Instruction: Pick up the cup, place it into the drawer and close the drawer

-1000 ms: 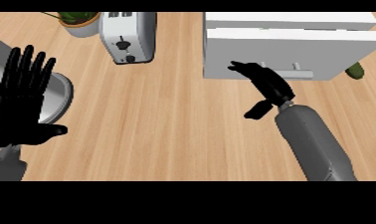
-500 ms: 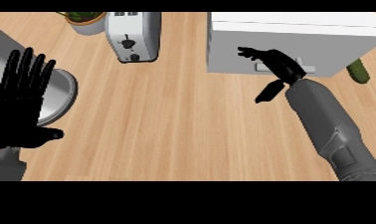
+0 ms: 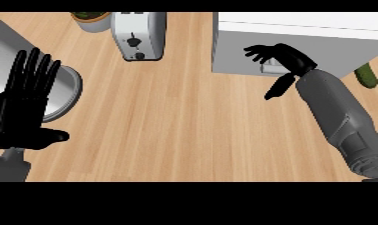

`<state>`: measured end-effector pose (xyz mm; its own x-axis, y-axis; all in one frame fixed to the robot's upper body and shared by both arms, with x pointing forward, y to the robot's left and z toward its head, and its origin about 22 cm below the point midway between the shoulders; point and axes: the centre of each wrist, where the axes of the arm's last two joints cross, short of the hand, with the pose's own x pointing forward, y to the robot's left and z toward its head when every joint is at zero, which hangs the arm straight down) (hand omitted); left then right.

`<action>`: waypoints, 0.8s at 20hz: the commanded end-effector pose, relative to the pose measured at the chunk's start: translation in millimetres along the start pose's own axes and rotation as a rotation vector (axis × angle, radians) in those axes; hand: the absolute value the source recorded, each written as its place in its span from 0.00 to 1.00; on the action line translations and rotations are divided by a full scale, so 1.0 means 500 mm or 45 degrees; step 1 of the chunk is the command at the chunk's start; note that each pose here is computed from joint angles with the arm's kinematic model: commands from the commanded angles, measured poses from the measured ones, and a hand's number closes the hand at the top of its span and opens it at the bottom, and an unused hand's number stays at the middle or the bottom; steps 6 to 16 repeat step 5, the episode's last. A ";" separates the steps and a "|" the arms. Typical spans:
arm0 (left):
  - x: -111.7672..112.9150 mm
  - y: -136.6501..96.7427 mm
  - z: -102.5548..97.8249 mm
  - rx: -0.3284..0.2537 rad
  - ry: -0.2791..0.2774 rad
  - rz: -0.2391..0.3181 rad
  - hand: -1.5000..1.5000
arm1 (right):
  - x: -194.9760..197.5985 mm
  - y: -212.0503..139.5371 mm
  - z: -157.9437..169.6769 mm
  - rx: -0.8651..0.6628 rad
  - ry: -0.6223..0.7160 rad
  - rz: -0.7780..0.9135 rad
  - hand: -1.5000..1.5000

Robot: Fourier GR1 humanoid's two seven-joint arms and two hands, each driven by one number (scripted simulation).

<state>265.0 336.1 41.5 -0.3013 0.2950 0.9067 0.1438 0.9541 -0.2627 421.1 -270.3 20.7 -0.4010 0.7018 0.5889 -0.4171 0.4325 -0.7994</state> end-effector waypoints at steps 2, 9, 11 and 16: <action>0.002 -0.019 -0.007 -0.024 -0.015 -0.001 0.00 | -0.002 -0.061 0.003 -0.115 0.191 0.028 0.00; 0.007 -0.002 -0.035 -0.022 -0.022 -0.024 0.00 | -0.014 -0.035 0.012 -0.111 0.156 0.036 0.00; 0.007 -0.002 -0.035 -0.022 -0.022 -0.024 0.00 | -0.014 -0.035 0.012 -0.111 0.156 0.036 0.00; 0.007 -0.002 -0.035 -0.022 -0.022 -0.024 0.00 | -0.014 -0.035 0.012 -0.111 0.156 0.036 0.00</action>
